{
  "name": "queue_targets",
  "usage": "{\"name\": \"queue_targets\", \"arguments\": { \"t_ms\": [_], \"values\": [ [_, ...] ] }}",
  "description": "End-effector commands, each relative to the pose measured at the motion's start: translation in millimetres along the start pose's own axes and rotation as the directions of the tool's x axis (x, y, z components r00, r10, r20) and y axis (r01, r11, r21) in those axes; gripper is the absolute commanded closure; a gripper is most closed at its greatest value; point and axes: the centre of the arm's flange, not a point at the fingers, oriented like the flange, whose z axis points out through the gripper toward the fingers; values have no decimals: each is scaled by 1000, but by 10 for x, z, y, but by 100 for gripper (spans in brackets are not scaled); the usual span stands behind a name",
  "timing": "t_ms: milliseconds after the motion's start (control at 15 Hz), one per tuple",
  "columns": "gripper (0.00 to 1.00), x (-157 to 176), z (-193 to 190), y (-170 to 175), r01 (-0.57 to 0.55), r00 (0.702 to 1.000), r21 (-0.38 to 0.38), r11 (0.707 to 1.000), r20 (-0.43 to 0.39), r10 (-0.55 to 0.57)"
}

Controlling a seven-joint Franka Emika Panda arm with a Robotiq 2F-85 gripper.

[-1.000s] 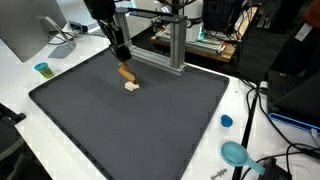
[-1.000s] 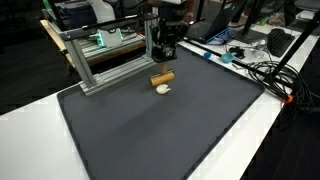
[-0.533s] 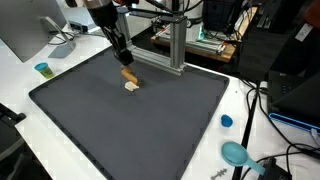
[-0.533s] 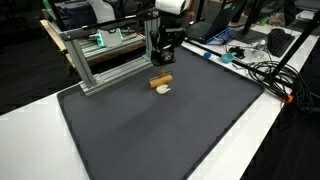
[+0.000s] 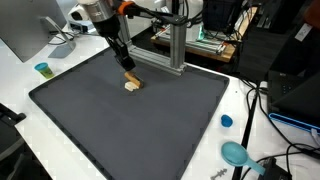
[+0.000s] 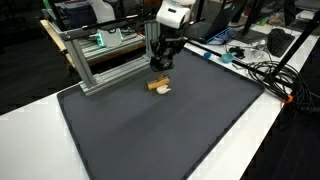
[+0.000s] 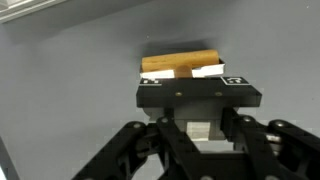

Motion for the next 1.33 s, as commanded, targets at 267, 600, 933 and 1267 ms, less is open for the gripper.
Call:
{"name": "queue_targets", "arguments": {
  "t_ms": [267,600,933,1267],
  "values": [
    [78,229,-116,-164,-24,997,23,999,-76,26],
    [78,212,122,-174,-26,999,-36,999,-25,25],
    [78,415,76,-196,-47,997,83,995,-52,52],
    [78,571,112,-119,-90,994,110,990,-59,97]
  ]
}}
